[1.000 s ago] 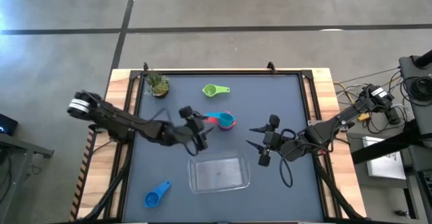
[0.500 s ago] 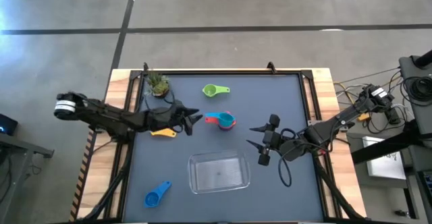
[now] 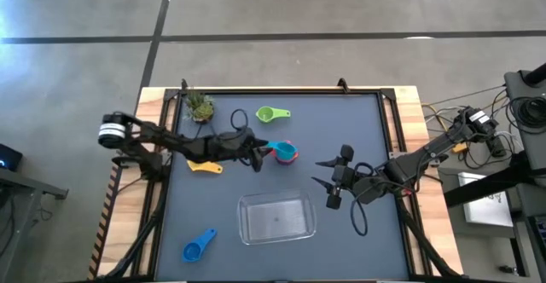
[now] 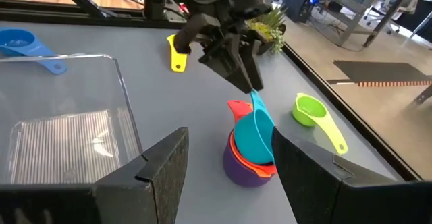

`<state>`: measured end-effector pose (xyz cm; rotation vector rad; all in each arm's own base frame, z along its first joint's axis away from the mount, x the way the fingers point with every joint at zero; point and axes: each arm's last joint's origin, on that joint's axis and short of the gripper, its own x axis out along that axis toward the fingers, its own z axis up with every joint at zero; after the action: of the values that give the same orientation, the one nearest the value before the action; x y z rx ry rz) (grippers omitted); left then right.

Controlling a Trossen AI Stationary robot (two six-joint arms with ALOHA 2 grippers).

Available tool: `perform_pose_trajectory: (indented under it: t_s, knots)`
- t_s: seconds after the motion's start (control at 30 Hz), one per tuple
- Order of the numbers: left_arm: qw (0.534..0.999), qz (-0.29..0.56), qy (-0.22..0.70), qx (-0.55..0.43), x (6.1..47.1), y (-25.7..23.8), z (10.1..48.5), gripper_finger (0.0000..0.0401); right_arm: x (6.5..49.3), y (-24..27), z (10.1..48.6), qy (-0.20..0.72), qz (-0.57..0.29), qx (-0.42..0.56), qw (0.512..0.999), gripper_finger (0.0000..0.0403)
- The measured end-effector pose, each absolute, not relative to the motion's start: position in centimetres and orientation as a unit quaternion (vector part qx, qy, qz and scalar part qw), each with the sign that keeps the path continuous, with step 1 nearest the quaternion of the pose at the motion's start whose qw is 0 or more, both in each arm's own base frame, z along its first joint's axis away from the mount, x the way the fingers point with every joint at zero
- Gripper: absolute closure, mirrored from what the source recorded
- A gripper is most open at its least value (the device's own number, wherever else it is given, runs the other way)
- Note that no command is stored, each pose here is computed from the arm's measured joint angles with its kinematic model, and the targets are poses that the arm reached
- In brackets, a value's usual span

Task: Nest measuring cups in basket
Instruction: Stack the light blue measuring cup on top of the red measuring cup, then stack the green measuring cup on top of the light blue measuring cup

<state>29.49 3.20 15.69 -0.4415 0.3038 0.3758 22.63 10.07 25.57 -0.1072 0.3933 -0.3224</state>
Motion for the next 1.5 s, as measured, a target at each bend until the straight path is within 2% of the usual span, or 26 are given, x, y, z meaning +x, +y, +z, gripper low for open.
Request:
perform_pose_trajectory:
  t_s: [0.3,1.03,1.27,1.5]
  knots:
    - [0.96,0.108,0.184,-0.181,31.4,2.8,16.0,0.024,22.3,9.9,24.4,0.206,-0.163,-0.05,0.964,0.02]
    - [0.963,0.068,0.226,-0.131,34.3,1.5,16.2,0.0241,22.3,9.9,24.3,0.205,-0.164,-0.047,0.964,0.02]
    - [0.972,0.064,0.189,-0.124,33.1,1.4,18.7,0.0241,22.3,9.8,24.2,0.204,-0.167,-0.038,0.964,0.02]
    - [0.981,0.07,0.138,-0.114,30.0,1.3,21.4,0.024,22.7,8.8,24.1,0.202,-0.193,-0.014,0.96,0.02]
